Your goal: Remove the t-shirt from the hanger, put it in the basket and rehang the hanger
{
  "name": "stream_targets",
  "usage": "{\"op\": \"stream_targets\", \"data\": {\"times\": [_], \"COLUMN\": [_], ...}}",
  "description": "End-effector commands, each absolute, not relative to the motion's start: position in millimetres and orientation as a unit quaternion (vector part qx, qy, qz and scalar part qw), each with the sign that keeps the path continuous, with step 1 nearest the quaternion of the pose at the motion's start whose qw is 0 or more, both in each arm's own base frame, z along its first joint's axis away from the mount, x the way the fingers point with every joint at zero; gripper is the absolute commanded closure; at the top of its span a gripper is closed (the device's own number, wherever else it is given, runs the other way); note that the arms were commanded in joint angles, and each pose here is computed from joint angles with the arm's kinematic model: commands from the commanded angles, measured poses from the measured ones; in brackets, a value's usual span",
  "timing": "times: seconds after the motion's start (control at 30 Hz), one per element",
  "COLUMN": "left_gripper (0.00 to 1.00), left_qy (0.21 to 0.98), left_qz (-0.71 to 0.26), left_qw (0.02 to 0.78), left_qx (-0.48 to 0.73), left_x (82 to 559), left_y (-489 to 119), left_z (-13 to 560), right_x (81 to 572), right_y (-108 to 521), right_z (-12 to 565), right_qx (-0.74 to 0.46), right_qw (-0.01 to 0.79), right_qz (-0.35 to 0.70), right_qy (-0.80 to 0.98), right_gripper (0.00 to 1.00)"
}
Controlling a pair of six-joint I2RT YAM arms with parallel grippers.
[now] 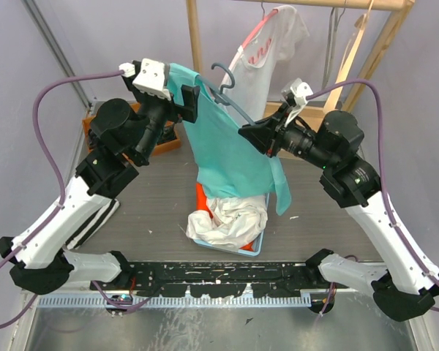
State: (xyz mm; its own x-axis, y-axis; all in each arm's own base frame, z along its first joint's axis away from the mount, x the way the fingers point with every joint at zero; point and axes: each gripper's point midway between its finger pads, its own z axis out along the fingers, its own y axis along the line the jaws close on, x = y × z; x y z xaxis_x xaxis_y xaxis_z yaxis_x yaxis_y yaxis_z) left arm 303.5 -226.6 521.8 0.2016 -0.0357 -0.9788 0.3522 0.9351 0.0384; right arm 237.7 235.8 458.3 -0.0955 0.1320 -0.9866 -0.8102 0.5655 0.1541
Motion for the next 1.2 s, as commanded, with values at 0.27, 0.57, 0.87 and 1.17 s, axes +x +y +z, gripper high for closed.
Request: {"op": "stream_targets", "data": {"times": [0.27,0.57,0.87,1.17], "left_gripper": [0.11,0.11,0.10,0.80], "left_qy": [0.610,0.616,0.614,0.616], "left_qz": [-0.160,-0.176,-0.180,-0.184], "left_qw": [0.768,0.760,0.762,0.758], "left_qx": [0.112,0.108,0.105,0.113], "left_x": [314.8,303.6,310.8,319.8], "left_y": [-224.6,-217.7,-222.3,-230.9], "left_z": [526.0,508.6,510.7,511.3], "right_x": [231.9,227.4,224.5,220.3], "right_y": [241.4,246.8,251.0,250.0], "right_z": [495.9,502.3,497.9,498.4], "right_qx": [-0.271,-0.273,-0.280,-0.277], "right_qw": [0.662,0.661,0.656,0.658], "right_qz": [0.373,0.382,0.379,0.378], "right_qy": [0.590,0.586,0.590,0.589], "right_gripper": [0.99,0.99,0.99,0.99]}}
